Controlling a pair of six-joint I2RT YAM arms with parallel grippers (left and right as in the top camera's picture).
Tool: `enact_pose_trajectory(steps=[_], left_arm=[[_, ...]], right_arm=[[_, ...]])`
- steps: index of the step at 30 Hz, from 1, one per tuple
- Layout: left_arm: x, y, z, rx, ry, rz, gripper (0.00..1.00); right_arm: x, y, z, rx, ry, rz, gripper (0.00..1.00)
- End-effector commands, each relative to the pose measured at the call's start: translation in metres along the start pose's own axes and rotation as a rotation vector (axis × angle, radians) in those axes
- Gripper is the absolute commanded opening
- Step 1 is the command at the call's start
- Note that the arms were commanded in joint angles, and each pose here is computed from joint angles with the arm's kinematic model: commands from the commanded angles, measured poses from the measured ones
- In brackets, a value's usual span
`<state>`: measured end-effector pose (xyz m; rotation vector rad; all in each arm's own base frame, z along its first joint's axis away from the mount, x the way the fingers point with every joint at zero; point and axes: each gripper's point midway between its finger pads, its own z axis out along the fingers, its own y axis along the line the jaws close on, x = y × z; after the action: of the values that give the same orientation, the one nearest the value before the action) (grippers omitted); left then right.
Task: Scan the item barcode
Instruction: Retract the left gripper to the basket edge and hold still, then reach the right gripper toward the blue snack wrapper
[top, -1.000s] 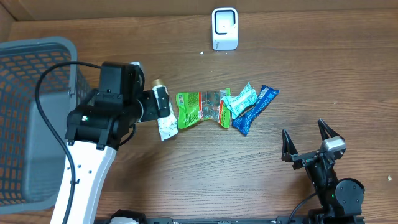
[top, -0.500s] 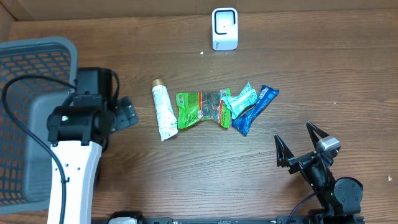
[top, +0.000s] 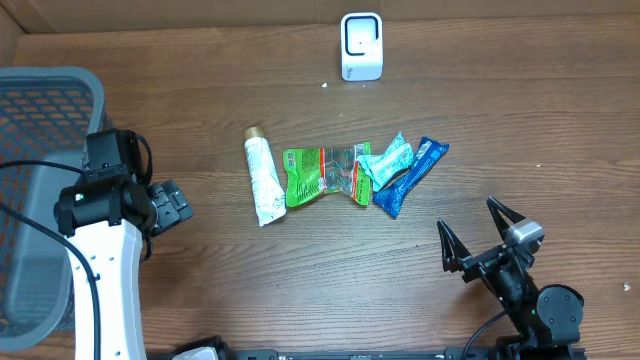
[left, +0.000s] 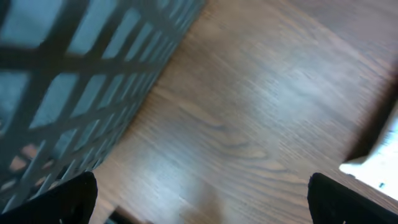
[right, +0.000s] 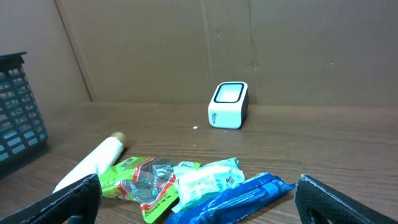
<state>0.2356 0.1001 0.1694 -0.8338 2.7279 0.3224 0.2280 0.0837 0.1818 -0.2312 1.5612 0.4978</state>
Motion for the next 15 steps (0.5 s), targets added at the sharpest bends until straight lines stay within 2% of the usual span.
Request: enact_pose_trajectory(steps=[1, 6, 15], left_arm=[[-0.002, -0.031, -0.004, 0.156, -0.011, 0.154, 1.0], [-0.006, -0.064, -0.012, 0.288, -0.066, 0.318, 1.0], [-0.009, -0.068, -0.013, 0.3, -0.083, 0.32, 1.0]], right_arm=[[0.006, 0.003, 0.0, -0.019, 0.015, 0.044, 1.0], [0.003, 0.009, 0.001, -0.049, 0.053, 0.07, 1.0], [-0.024, 0.006, 0.017, -0.019, 0.189, 0.061, 1.0]])
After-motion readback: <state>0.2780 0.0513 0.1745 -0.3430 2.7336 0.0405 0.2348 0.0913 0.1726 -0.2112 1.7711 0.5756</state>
